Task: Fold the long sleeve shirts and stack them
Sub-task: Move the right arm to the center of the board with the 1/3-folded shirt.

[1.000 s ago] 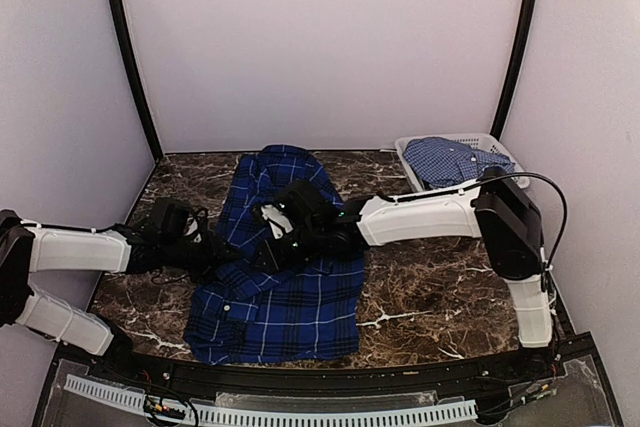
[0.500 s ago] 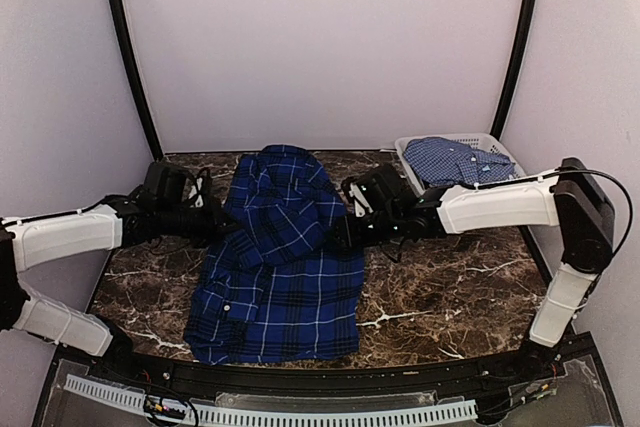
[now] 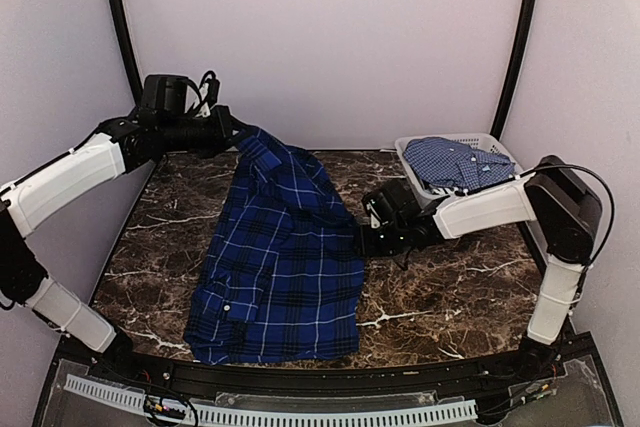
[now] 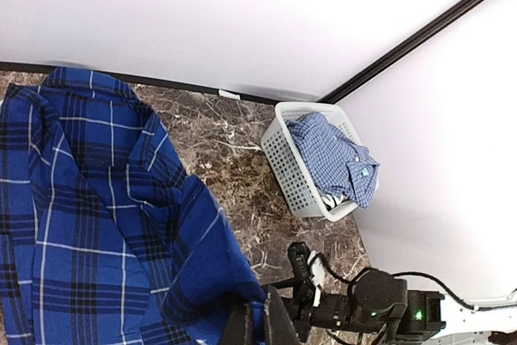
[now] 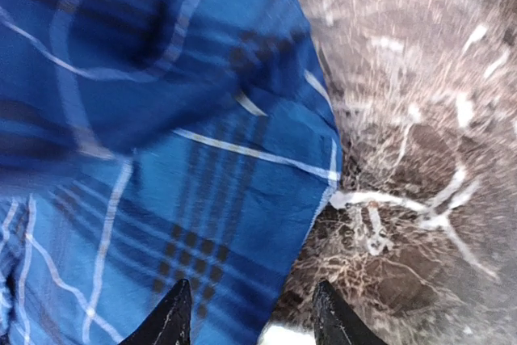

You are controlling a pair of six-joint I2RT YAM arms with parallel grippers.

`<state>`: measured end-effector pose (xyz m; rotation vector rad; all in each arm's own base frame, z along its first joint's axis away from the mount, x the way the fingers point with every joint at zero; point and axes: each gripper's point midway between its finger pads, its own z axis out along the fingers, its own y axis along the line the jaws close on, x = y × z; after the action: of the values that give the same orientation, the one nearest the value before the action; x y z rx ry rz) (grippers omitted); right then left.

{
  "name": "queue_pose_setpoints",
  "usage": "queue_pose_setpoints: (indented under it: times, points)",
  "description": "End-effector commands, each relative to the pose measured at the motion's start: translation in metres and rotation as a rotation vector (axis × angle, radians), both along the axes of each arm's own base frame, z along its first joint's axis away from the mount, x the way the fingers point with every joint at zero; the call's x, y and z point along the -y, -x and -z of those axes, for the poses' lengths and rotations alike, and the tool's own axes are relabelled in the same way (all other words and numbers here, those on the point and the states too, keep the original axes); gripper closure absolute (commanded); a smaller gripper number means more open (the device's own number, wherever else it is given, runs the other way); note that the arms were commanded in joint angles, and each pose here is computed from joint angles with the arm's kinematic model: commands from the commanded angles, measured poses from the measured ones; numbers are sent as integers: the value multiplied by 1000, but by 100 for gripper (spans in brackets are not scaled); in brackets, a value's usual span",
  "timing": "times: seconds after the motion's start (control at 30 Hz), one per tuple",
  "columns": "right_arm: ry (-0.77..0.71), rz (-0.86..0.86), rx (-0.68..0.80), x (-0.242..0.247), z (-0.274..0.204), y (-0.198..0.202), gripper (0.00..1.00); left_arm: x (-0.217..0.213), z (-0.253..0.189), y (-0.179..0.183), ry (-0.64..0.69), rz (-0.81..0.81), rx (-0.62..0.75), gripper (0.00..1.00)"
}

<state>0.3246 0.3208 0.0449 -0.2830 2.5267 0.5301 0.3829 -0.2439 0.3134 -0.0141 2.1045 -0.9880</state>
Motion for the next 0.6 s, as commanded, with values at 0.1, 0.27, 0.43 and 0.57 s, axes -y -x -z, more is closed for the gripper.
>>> queue_pose_setpoints:
  times: [0.1,0.27,0.43,0.57]
  points:
    - [-42,27,-19,-13,15,-17,62,3,-49,-26,-27,25,123,100]
    - [-50,56,-26,-12,17,-33,100,15,-85,-40,-1,67,247,100]
    - [-36,122,-15,13,13,-66,100,31,-102,-58,20,123,335,100]
    - [-23,128,6,20,5,-93,100,44,-108,-75,34,148,371,100]
